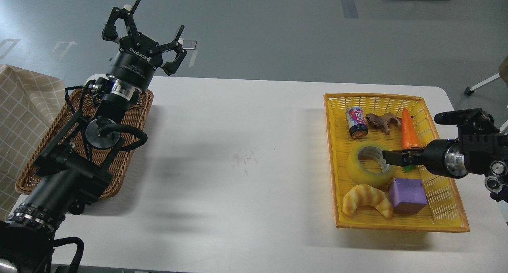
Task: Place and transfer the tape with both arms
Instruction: 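Close the right gripper on the tape roll's rim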
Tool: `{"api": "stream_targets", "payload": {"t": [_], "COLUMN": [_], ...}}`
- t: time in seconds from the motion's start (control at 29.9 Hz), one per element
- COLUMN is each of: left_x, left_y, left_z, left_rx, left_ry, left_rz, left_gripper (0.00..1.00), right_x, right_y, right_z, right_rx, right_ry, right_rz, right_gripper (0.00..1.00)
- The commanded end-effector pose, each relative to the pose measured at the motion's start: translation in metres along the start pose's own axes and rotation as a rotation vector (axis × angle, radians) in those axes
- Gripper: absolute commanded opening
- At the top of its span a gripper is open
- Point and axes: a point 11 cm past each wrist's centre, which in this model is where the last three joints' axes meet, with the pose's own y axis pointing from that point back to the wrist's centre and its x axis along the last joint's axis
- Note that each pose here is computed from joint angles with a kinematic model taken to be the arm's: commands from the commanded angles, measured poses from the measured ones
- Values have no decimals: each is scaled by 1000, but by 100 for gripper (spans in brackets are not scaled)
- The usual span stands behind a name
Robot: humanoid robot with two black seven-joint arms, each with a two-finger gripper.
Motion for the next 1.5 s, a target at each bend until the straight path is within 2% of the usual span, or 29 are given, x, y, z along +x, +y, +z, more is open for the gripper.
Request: {"api": "stream_targets", "payload": {"t": [0.0,0.17,0.3,0.4,0.47,0.57,0.6,0.67,0.74,0.9,0.97,1.2,1.47], "left_x": [0,-1,0,0,0,0,0,0,0,0,0,0,-1], "left_y": [0,-1,0,0,0,0,0,0,0,0,0,0,-2], "left_z": [0,0,0,0,0,0,0,0,-1,0,0,1,2], "left_rx": [0,-1,0,0,-1,0,-1,-1,0,-2,-4,-4,-10], "left_ry": [1,1,1,1,1,1,1,1,3,1,1,2,3], "left_rz": [0,-2,1,1,1,1,1,1,1,0,0,0,-3], "left_gripper": [98,98,98,98,98,98,98,98,98,98,98,98,98], "right_x": [-1,-6,-9,-11,-13,-13,-13,-13,-12,-9,-7,11,51], "right_y": [-5,-8,-13,-15,-16,-16,-16,-17,-16,-16,-15,2,47], "right_z": [-4,-7,-14,-16,-17,-17,-17,-16,-17,-18,-18,-6,-9], "right_rx": [9,13,26,29,28,22,21,21,21,21,19,-10,-8], "right_ry": [-4,8,15,16,22,35,37,37,38,42,42,54,136], "right_rz": [-3,-22,-34,-40,-42,-41,-41,-42,-39,-33,-29,10,109], "right_gripper": [77,76,68,67,55,53,45,38,26,11,0,0,0]}}
